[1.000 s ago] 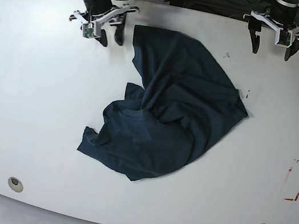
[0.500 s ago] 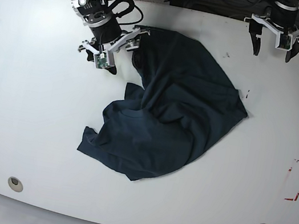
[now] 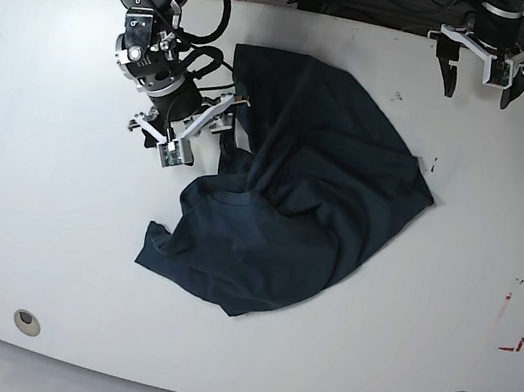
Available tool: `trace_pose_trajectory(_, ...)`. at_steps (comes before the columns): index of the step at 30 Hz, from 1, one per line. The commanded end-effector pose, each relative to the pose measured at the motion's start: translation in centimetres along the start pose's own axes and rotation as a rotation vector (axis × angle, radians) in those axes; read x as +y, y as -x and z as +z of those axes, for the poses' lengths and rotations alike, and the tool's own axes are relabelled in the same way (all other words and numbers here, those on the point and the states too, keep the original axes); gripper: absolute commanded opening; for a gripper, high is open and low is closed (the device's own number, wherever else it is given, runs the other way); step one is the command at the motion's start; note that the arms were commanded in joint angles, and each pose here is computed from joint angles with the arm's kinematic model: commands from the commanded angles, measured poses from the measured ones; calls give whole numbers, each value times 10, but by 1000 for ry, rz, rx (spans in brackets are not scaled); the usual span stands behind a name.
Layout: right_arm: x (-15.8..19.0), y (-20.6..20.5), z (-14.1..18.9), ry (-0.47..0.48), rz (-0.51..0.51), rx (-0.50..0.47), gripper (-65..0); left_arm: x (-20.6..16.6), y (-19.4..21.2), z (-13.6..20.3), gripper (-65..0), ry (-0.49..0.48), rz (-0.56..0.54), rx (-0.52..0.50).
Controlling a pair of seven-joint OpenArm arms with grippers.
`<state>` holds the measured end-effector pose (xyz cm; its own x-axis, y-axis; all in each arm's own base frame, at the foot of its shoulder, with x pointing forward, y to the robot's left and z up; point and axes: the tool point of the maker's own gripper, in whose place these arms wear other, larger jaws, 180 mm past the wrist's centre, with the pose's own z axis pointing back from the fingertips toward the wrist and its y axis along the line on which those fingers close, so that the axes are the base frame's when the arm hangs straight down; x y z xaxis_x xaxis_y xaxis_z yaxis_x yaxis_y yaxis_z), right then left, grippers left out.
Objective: Fold the T-shirt properly
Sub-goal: 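Lower the right gripper onto the crumpled navy shirt and grasp a fold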
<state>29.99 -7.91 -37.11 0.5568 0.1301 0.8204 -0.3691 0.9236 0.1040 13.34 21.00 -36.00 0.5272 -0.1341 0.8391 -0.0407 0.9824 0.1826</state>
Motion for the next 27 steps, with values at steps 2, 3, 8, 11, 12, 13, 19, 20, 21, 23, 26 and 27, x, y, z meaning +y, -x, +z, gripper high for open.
trace_pose_trajectory(2,10,-21,-2,-37,28,-63,-257,2,-6,4,-150,-3,-9,-24)
trace_pose_trajectory(3,18,-27,-4,-63,51,-72,-257,2,-6,4,-150,-3,-9,-24)
trace_pose_trajectory(8,37,-34,-10,-120,97,-79,-257,2,-6,4,-150,-3,-9,-24)
trace_pose_trajectory(11,40,-44,-16,-134,116,-94,-257,2,-6,4,-150,-3,-9,-24)
trace_pose_trajectory(12,39,-44,-19,-135,123,-87,-257,2,-6,4,-150,-3,-9,-24)
trace_pose_trajectory(13,37,-46,-23,-136,132,-84,-257,2,-6,4,-150,-3,-9,-24)
trace_pose_trajectory(19,41,-52,-39,-161,163,-72,-257,2,-6,4,-150,-3,-11,-24)
trace_pose_trajectory(20,40,-54,-43,-161,167,-70,-257,2,-6,4,-150,-3,-11,-24)
trace_pose_trajectory(21,39,-55,-46,-159,167,-66,-257,2,-6,4,-150,-3,-11,-24)
trace_pose_trajectory(23,36,-57,-52,-158,169,-59,-257,2,-6,4,-150,-2,-12,-25)
trace_pose_trajectory(26,32,-60,-60,-154,168,-50,-257,2,-6,4,-150,-1,-12,-25)
trace_pose_trajectory(27,31,-61,-61,-153,168,-51,-257,2,-6,4,-150,0,-13,-25)
